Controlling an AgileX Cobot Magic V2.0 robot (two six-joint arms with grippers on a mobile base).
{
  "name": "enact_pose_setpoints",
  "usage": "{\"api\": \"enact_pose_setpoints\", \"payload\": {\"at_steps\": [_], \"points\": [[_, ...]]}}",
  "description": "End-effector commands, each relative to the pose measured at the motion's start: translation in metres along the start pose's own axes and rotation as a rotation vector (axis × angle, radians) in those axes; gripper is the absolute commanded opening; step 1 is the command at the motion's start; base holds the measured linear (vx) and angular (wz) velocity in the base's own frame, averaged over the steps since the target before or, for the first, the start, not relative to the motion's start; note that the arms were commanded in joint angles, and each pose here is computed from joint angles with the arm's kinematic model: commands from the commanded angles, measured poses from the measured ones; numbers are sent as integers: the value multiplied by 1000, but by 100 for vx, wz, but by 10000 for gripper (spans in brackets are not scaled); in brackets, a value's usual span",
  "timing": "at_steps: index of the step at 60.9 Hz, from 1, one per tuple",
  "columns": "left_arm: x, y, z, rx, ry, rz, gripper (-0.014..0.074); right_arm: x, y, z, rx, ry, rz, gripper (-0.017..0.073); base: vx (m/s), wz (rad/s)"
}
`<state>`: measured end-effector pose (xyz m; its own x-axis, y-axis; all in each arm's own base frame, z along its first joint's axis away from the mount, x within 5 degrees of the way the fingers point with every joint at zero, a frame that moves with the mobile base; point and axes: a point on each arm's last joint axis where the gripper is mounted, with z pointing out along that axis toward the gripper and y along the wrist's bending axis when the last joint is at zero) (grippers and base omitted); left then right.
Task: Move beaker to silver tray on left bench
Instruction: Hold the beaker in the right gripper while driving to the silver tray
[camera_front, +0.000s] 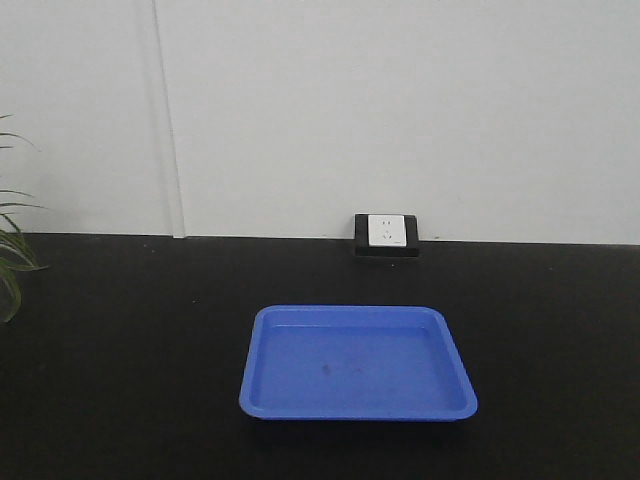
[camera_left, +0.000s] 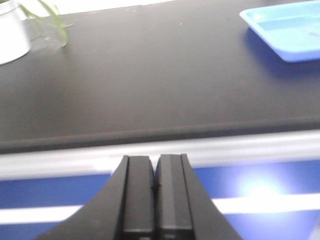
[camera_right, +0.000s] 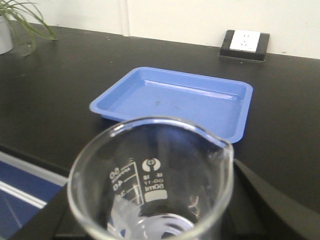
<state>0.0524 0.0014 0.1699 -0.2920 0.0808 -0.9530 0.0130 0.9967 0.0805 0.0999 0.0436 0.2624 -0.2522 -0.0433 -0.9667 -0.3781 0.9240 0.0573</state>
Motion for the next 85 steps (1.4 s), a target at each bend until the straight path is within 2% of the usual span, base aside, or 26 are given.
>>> {"api": "enact_pose_setpoints", "payload": {"at_steps": [1, 38, 85], "points": [[-1, -1, 2, 6, -63, -3, 1, -16, 3, -2, -28, -101, -13, -10, -28, 12], [-1, -1, 2, 6, -63, -3, 1, -16, 3, -2, -28, -101, -13, -10, -32, 22], [-1, -1, 2, 6, -63, -3, 1, -16, 3, -2, -28, -101, -13, -10, -33, 39]]}}
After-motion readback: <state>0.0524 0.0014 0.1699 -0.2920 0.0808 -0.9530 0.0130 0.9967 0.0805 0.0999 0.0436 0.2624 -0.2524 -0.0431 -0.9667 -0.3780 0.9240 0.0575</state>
